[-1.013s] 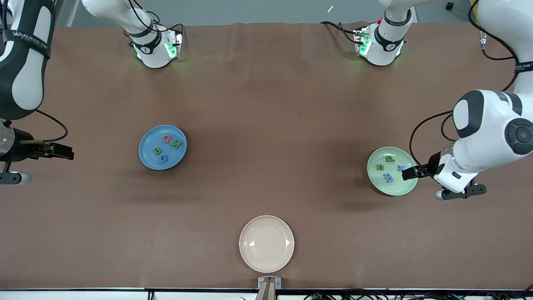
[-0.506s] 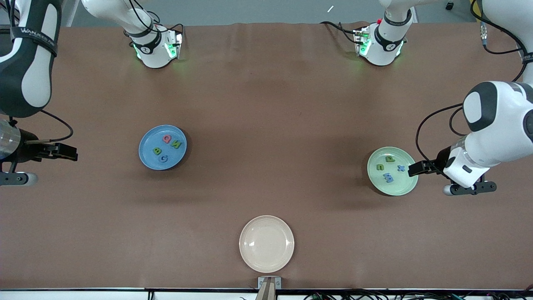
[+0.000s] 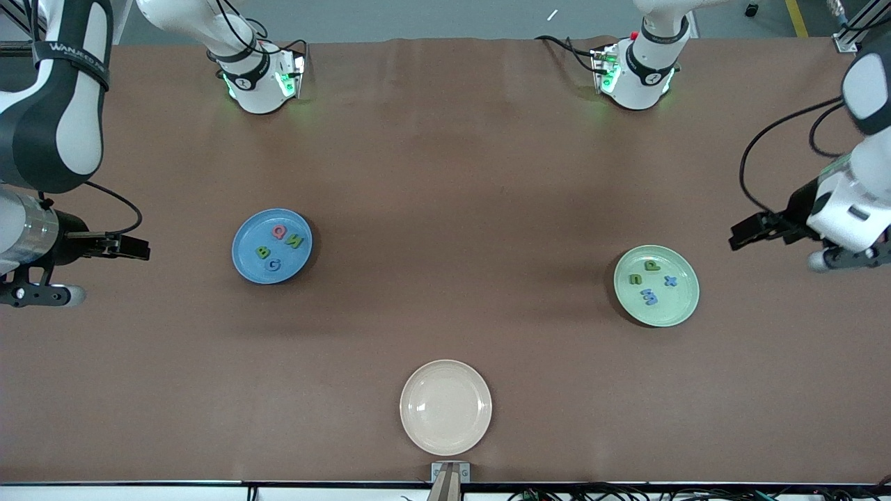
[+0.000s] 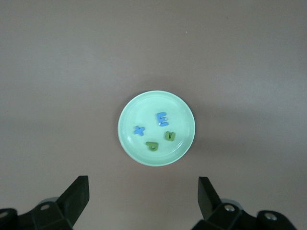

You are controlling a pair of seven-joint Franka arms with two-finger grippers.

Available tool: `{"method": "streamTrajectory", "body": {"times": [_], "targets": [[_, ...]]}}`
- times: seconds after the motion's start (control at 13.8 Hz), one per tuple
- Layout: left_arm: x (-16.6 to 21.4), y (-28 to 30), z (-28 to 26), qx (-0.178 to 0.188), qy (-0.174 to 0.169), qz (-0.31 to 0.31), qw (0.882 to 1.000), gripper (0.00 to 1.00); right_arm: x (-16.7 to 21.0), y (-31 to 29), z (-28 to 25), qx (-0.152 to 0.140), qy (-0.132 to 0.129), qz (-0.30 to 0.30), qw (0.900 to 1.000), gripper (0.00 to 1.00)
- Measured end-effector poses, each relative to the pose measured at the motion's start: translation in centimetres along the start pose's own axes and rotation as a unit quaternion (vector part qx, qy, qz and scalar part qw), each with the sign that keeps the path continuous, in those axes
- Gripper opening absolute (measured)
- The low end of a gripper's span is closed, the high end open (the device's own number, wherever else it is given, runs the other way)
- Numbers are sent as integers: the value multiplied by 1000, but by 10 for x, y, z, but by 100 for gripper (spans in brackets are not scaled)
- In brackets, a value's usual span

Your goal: Sort uppercase to blue plate, lowercase to green plate

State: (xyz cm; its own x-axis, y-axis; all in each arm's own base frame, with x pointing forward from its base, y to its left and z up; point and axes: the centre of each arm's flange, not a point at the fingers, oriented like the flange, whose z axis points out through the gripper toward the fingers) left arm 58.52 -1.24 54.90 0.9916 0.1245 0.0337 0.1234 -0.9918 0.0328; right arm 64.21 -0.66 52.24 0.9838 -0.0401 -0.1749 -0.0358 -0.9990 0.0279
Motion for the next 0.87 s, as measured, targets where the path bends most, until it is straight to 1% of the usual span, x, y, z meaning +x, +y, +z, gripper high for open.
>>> {"method": "streamTrajectory", "body": {"times": [0.14,0.22,0.36,0.58,0.72,0.87], "targets": [[-16,0,-31,6,11,5,1000,100,-1,15,-6,22,4,-4,1000,100],[-22,-1,-40,8,13,13,1000,100,-6,24,-14,26,9,-6,1000,100],[-29,-11,-53,11,8,26,1000,100,-24,30,-35,24,12,-15,1000,100],[-32,-24,-72,8,6,39,999,100,-57,36,-59,32,16,-24,999,100],[-35,-21,-88,5,3,44,999,100,-79,40,-68,34,20,-25,999,100],[-41,-16,-100,2,-4,51,999,100,-98,36,-72,27,20,-31,999,100]]}}
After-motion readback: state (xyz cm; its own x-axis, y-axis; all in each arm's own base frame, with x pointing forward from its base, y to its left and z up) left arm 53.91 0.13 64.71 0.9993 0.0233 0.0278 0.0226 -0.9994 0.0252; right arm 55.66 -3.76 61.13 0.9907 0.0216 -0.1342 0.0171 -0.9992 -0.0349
